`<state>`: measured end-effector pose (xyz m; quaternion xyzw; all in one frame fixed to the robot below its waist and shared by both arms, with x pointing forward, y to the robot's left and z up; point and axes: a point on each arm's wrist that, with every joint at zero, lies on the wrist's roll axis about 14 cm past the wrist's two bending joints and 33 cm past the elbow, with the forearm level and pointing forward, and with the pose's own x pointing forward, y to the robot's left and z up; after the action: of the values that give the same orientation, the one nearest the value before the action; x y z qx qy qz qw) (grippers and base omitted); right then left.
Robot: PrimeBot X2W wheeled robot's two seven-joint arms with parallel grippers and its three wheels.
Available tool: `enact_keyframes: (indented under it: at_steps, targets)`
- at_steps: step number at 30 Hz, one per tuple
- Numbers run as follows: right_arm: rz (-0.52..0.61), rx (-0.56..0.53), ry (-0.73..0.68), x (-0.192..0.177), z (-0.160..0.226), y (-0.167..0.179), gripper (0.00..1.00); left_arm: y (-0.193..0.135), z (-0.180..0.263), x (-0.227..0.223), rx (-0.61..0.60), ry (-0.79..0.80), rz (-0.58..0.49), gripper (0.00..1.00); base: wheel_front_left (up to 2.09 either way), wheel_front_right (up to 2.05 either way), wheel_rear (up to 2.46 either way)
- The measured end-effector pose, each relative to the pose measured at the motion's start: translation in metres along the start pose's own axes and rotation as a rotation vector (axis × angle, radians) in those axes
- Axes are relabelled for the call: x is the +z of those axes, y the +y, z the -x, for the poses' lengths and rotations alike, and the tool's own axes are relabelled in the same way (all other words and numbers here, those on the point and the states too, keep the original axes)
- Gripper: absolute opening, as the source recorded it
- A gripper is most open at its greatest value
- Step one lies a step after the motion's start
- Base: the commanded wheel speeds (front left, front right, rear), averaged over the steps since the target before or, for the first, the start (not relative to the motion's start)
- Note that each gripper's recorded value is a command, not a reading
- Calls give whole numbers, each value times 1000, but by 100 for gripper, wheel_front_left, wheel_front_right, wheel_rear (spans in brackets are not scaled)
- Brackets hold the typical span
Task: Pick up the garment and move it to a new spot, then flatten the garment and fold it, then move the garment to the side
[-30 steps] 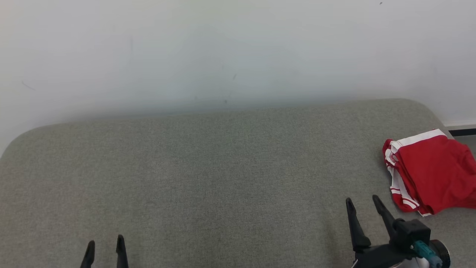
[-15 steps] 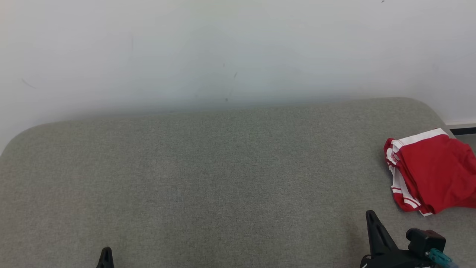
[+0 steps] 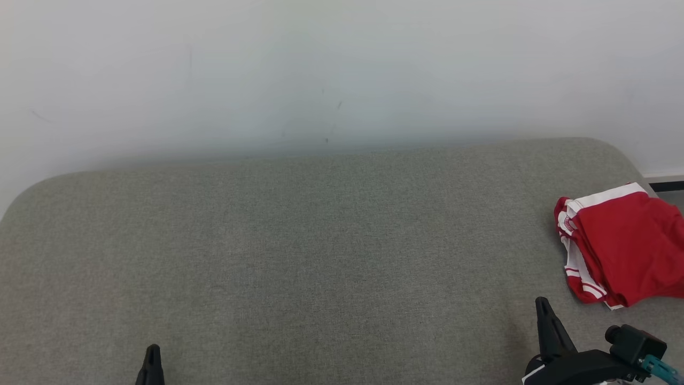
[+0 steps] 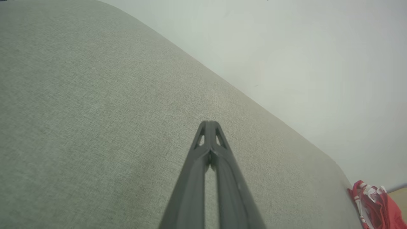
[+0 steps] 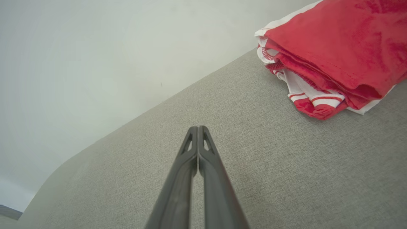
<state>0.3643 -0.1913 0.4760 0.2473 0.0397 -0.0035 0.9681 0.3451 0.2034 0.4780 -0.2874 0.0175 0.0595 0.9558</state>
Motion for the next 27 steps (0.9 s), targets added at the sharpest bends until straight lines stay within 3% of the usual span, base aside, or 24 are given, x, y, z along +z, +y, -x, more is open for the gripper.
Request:
enact_keyframes:
  at_steps: [27]
  targets:
    - [-400,-23,-18,10,-7,-2,0,-5,-15,3,-7,37,371,0,0,0,0]
